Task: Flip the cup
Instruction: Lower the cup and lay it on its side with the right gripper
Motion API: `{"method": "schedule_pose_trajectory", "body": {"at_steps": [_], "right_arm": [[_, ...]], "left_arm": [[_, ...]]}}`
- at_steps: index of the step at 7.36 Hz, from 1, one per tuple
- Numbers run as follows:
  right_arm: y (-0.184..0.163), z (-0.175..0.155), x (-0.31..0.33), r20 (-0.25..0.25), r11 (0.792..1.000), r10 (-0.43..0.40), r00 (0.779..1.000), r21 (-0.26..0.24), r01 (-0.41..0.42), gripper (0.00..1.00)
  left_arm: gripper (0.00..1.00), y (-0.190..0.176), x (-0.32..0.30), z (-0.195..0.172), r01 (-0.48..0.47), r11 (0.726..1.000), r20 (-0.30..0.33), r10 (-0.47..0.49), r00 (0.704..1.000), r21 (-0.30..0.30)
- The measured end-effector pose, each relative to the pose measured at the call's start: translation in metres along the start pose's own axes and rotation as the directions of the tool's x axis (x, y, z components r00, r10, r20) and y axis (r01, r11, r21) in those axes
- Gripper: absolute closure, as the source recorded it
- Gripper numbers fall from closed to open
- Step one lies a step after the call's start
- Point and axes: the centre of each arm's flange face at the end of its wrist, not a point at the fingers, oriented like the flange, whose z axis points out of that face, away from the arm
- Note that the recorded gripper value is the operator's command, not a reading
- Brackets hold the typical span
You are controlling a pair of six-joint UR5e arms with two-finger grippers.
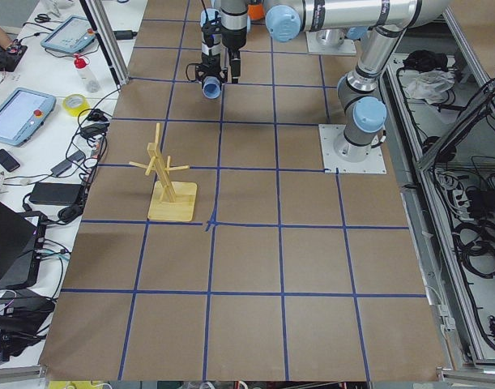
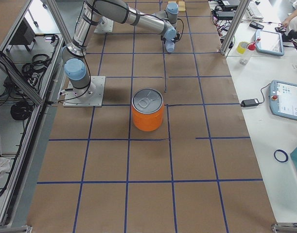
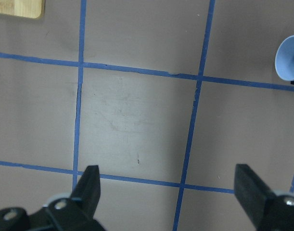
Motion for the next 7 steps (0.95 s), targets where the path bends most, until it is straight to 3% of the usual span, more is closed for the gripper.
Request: {"method": "schedule_pose_trajectory", "body": {"at_steps": [1, 3, 5, 7], "right_arm": [[0.000, 0.001, 0.001, -0.008, 1.000, -0.001, 1.000, 0.003, 0.001, 0.00], [-0.001, -0.006, 0.003, -0.037, 1.000, -0.008, 0.999, 0.012, 0.009, 0.00], [0.000, -0.033, 0.004, -0.062, 1.000, 0.004, 0.998, 0.014, -0.003, 0.00], [0.010, -0.064, 0.006, -0.053, 0.999, 0.040, 0.998, 0.013, -0.039, 0.00]], "left_arm": [[0.00, 0.000, 0.000, 0.001, 0.000, 1.000, 0.001, 0.000, 1.000, -0.002], [0.00, 0.000, 0.000, 0.001, 0.000, 1.000, 0.001, 0.000, 1.000, -0.003], [0.00, 0.000, 0.001, 0.001, -0.001, 1.000, -0.001, 0.001, 1.000, -0.003], [0.00, 0.000, 0.001, 0.001, 0.004, 1.000, 0.001, -0.004, 1.000, -0.004]]}}
